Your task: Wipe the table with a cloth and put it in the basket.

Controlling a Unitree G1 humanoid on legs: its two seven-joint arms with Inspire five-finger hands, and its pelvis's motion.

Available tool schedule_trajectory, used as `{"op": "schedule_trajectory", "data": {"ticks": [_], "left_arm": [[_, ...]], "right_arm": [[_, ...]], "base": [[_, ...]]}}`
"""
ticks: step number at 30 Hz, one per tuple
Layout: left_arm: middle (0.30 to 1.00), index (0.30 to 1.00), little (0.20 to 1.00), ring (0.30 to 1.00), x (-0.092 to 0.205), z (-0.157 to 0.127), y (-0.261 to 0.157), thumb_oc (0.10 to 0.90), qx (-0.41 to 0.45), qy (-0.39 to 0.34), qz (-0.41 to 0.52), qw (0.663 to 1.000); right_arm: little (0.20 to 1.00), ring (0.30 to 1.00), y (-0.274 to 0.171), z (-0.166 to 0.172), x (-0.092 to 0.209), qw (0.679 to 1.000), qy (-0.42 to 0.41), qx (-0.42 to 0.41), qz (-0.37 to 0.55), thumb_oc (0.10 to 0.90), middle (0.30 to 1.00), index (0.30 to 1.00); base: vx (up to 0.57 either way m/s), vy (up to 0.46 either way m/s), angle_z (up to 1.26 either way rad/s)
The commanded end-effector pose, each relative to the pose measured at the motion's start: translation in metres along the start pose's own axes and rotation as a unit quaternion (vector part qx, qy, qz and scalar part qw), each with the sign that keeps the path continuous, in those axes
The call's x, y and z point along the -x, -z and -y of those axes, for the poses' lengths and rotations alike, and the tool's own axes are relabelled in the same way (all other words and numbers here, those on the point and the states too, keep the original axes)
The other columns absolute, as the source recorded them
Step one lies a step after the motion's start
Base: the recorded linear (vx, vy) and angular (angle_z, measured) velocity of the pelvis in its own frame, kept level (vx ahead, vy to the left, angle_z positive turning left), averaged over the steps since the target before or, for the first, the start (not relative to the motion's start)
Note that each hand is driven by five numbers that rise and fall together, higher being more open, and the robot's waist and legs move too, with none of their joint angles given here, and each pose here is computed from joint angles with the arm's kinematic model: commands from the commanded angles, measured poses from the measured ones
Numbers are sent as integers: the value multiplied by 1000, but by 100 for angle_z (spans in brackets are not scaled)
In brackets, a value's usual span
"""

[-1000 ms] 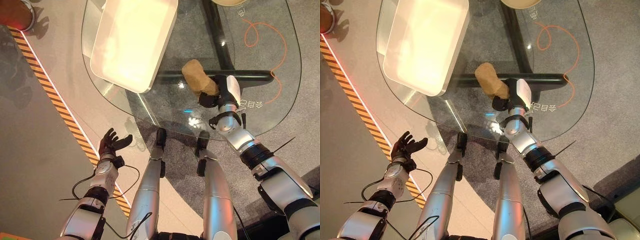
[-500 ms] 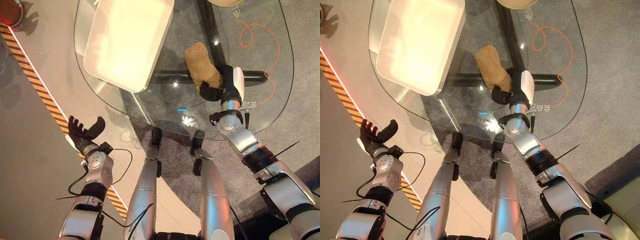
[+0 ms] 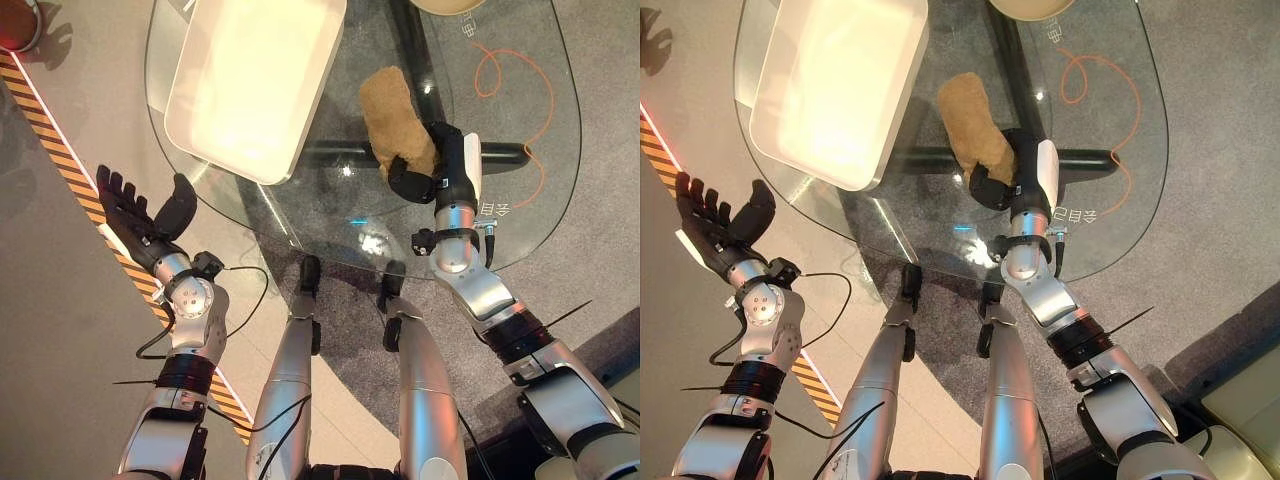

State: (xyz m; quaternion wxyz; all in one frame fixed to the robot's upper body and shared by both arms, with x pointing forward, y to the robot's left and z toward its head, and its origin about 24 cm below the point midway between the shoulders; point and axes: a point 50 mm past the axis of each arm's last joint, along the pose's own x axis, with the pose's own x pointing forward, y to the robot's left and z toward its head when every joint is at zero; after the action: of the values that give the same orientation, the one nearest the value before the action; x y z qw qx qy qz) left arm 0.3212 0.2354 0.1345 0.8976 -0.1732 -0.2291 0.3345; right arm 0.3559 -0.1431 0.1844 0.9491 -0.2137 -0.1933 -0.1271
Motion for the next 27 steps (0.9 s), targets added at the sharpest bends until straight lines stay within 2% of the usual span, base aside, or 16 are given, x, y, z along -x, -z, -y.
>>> {"op": "schedule_trajectory", "data": {"ticks": [1,7,15,27], "left_arm": [[900,900,900,900,-12,16,-54,800,65,75,120,988],[900,900,900,900,-3,38,-79,800,121,162,148,968],[900,900,900,900,7,59,-96,800,178,250,141,941],[900,900,900,900,28,96,-102,800,294,386,47,873]], "right_arm": [[200,300,-86,16,5,971,33,-100,215,100,300,300],[200,300,-97,22,13,960,29,-112,254,100,300,300],[200,300,-109,25,21,948,10,-121,293,100,300,300],[200,300,-127,21,30,932,-28,-130,338,100,300,300]], "base": [[0,0,0],[0,0,0],[0,0,0],[0,0,0]]}}
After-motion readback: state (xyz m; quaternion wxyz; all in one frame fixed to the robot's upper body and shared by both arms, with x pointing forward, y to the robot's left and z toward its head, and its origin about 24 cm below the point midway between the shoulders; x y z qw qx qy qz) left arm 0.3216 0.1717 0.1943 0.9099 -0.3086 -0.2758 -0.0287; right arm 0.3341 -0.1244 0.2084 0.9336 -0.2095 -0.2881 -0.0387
